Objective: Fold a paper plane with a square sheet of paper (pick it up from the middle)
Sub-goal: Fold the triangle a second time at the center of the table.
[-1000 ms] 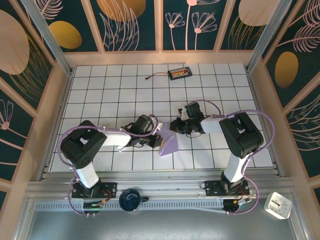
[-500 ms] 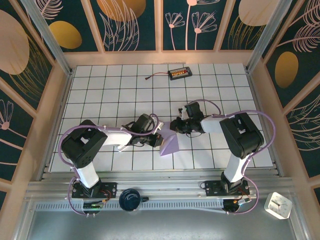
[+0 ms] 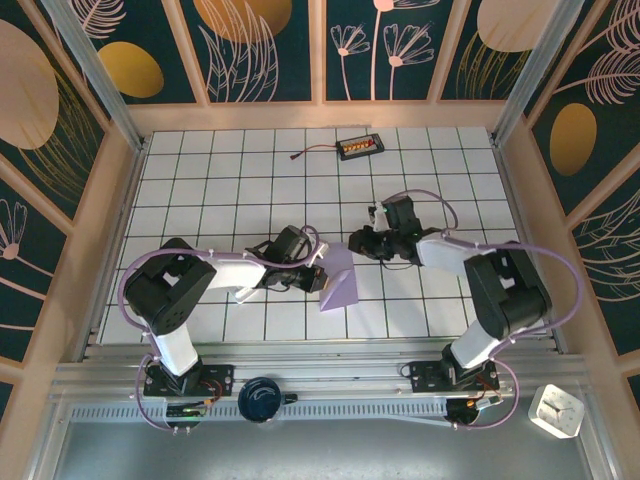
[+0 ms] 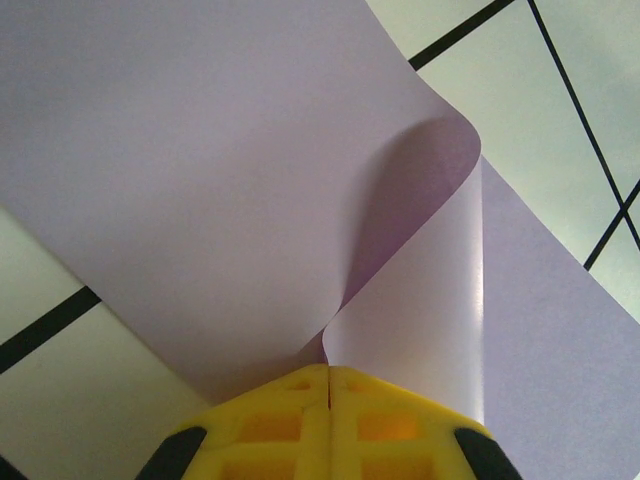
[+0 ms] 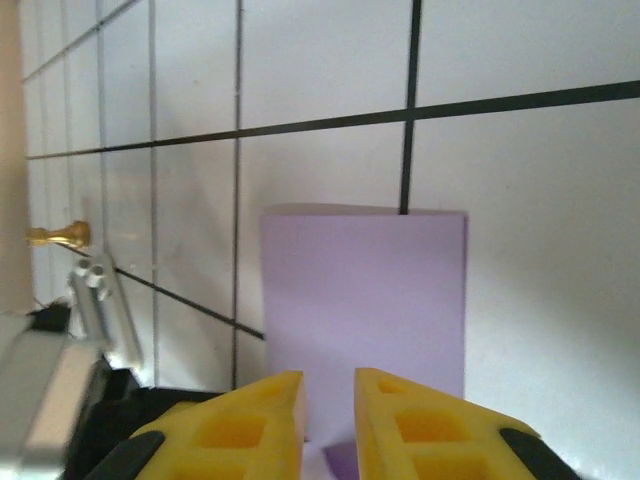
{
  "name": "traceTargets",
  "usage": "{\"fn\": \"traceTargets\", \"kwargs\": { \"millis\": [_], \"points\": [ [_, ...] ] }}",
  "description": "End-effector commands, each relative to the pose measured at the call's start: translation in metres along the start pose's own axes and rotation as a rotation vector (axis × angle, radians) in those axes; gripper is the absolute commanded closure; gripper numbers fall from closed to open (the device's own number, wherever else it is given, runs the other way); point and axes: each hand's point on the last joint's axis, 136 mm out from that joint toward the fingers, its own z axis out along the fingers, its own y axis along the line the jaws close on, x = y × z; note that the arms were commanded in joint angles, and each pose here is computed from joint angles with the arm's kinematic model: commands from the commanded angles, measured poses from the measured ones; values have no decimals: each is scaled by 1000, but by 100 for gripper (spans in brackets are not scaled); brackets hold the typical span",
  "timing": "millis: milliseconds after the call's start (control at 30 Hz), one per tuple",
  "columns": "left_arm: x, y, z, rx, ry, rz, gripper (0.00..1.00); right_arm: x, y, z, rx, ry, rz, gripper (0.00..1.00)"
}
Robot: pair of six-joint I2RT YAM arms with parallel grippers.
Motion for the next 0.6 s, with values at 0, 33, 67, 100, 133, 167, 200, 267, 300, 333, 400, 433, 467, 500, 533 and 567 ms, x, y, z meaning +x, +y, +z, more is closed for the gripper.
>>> {"fn": "traceTargets", "kwargs": {
  "millis": [0,33,67,100,133,167,200,267,300,333,400,433,467,500,533,567],
  "points": [
    [47,44,9,-171,147,-59,100,16,7,-13,-16,-1,38,83],
    [47,45,9,-172,148,-61,100,21,10,-14,-24,1,44,84],
    [47,45,9,-172,150,-62,100,28,13,-16,-34,5,52,85],
    [48,45,10,-173,152,-64,100,37,17,-16,-43,14,61,87],
    [48,45,10,-174,153,-63,100,45,20,-15,-54,25,64,88],
    [48,45,10,-174,154,-64,100,50,24,-15,-68,29,69,89],
    [48,45,11,-173,155,-65,100,63,30,-12,-82,51,67,91],
    [48,46,11,-175,155,-64,100,78,39,-8,-112,75,72,93],
    [48,47,12,-177,157,-65,100,87,43,-5,-129,92,73,95],
    [49,47,12,-179,159,-65,100,92,46,-3,-140,101,76,96],
    [49,48,12,-180,161,-66,100,103,53,2,-162,122,69,97],
    [49,48,12,-180,162,-68,100,107,57,5,-169,131,65,98],
    [49,47,12,-179,162,-68,100,112,58,8,-171,141,60,98],
    [49,47,12,-179,162,-69,100,115,60,11,-170,148,57,99],
    [50,48,13,-180,166,-71,100,119,61,13,-171,156,54,99],
    [50,48,13,-181,167,-69,100,123,61,16,-170,164,55,99]
  ]
}}
